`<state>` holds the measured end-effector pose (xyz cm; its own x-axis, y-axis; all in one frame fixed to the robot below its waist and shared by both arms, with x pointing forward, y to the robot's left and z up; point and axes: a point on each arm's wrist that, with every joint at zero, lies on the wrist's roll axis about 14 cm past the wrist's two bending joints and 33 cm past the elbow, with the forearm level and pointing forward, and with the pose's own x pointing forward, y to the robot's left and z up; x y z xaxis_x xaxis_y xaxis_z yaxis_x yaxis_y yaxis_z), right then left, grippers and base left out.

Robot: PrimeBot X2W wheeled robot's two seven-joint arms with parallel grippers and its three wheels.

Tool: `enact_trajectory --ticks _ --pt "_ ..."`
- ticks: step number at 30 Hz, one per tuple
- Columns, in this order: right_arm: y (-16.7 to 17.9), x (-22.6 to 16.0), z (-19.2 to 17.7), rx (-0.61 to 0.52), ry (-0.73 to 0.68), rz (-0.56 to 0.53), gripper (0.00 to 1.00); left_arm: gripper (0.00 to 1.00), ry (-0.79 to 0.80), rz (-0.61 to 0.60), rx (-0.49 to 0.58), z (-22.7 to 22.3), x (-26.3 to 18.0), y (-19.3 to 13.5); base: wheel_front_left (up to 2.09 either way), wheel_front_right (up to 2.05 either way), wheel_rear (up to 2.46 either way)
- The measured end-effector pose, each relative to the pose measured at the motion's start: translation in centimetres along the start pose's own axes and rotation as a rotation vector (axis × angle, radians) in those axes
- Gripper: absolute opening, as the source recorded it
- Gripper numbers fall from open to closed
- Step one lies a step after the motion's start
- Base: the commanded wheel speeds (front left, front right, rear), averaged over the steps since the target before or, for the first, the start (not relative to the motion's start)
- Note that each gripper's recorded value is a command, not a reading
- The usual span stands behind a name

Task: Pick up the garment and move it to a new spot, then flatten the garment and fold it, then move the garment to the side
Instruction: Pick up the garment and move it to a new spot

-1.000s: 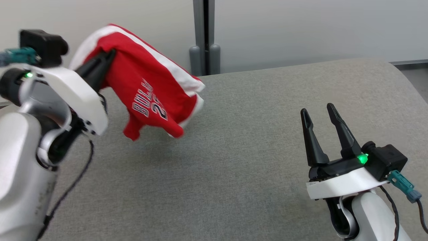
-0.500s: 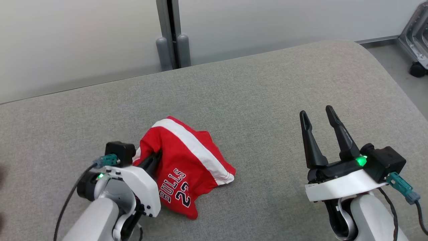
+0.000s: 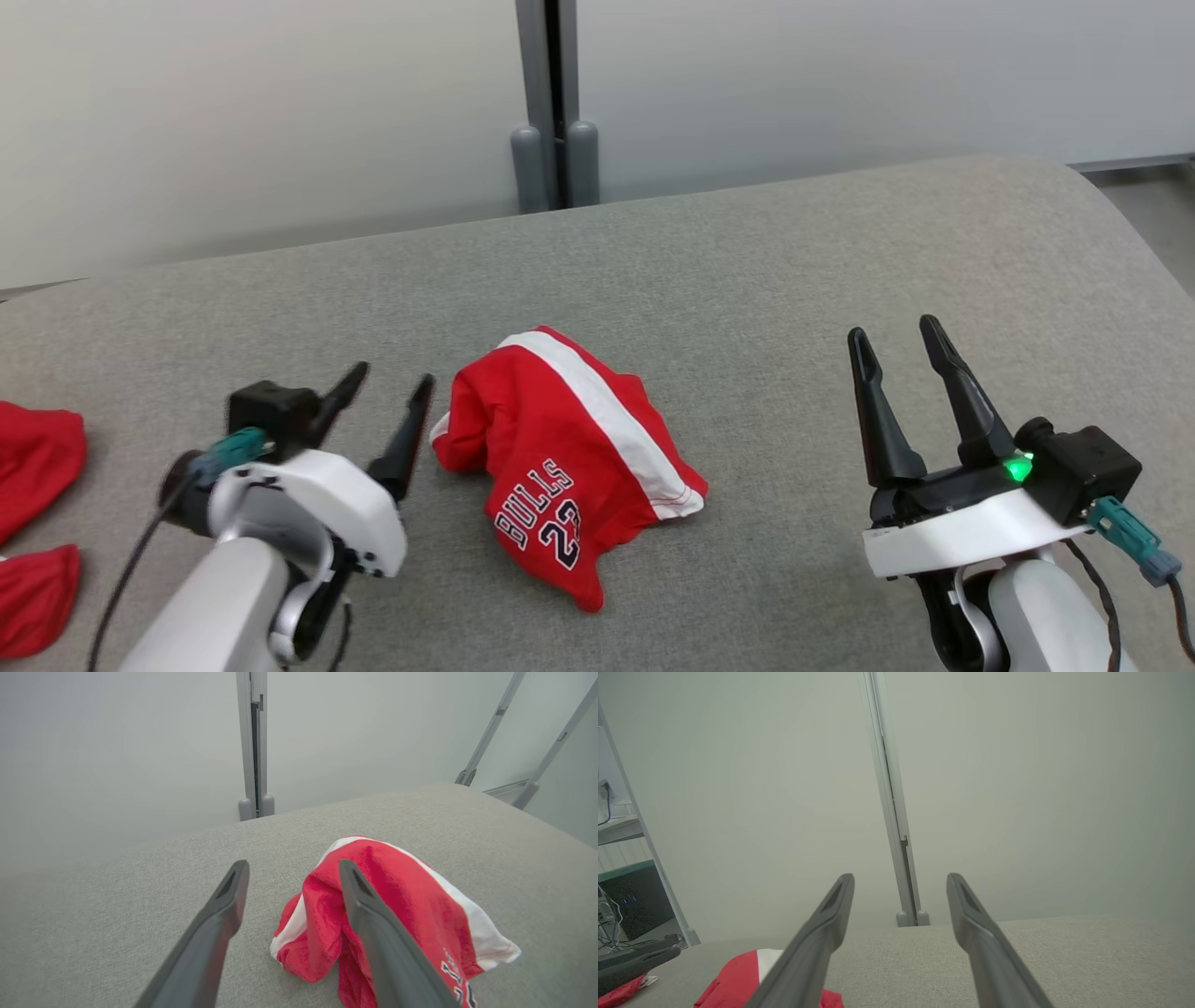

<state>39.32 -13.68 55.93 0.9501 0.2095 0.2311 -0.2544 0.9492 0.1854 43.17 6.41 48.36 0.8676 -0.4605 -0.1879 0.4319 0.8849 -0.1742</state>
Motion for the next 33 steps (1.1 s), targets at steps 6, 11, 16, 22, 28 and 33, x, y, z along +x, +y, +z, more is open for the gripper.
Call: enact_trajectory --ticks 6,11,16,22,28,33 --pt "0.7 0.1 0.2 0.003 -0.008 0.020 1.00 1.00 -0.164 0.153 0.032 4.0 -3.5 4.4 0.00 0.00 0.00" --pt "0.4 -0.2 0.8 -0.002 -0.025 0.008 1.00 1.00 -0.290 0.258 0.053 5.4 -7.1 6.6 0.00 0.00 0.00" --pt "-0.5 -1.3 0.1 -0.014 -0.002 -0.023 1.00 1.00 -0.334 0.359 0.080 4.7 -9.9 7.8 0.00 0.00 0.00" --pt "-1.5 -2.2 -0.2 -0.031 0.010 -0.054 1.00 1.00 -0.378 0.416 0.062 4.9 -11.6 8.1 0.00 0.00 0.00" --pt "-1.7 -2.5 -0.3 -0.040 0.017 -0.061 1.00 1.00 -0.368 0.428 0.055 4.0 -12.2 7.7 0.00 0.00 0.00" --pt "-1.6 -2.5 -0.5 -0.041 0.024 -0.058 1.00 1.00 -0.371 0.425 0.045 3.8 -12.2 7.6 0.00 0.00 0.00"
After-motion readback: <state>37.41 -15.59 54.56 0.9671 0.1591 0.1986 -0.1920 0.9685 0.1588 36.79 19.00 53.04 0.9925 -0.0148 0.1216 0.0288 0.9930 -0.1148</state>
